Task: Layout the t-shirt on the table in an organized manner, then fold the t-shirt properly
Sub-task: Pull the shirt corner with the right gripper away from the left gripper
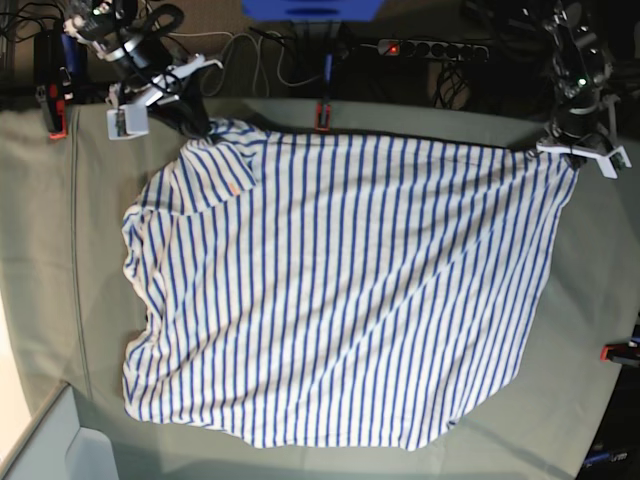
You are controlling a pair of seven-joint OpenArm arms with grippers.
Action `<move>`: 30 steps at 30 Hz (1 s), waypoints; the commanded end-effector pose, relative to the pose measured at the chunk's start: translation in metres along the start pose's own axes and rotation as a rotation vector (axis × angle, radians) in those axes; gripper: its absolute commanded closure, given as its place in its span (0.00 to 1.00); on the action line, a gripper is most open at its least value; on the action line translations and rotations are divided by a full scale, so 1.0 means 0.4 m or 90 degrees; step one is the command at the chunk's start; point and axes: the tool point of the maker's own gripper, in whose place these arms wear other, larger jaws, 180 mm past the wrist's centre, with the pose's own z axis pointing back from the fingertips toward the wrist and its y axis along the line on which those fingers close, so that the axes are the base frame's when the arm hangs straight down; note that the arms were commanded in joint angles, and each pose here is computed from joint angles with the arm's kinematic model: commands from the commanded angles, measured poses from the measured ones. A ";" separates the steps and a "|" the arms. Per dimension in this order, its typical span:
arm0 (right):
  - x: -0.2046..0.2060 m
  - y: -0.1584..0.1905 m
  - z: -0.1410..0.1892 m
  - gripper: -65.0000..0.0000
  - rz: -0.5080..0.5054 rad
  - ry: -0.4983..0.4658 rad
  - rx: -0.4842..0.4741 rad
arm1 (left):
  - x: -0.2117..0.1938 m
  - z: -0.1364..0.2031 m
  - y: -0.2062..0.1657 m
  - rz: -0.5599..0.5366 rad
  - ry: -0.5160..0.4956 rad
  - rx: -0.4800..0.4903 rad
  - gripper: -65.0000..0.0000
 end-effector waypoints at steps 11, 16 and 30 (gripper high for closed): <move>0.084 -0.031 0.036 0.58 -0.006 -0.095 -0.046 | 0.022 0.000 0.009 -0.007 -0.016 0.004 0.99; 0.091 0.003 -0.073 0.50 0.120 -0.018 -0.036 | 0.023 0.000 0.007 -0.006 -0.017 0.003 0.92; 0.025 -0.034 -0.221 0.51 0.182 0.085 -0.122 | 0.005 0.003 0.000 0.009 -0.010 0.005 0.53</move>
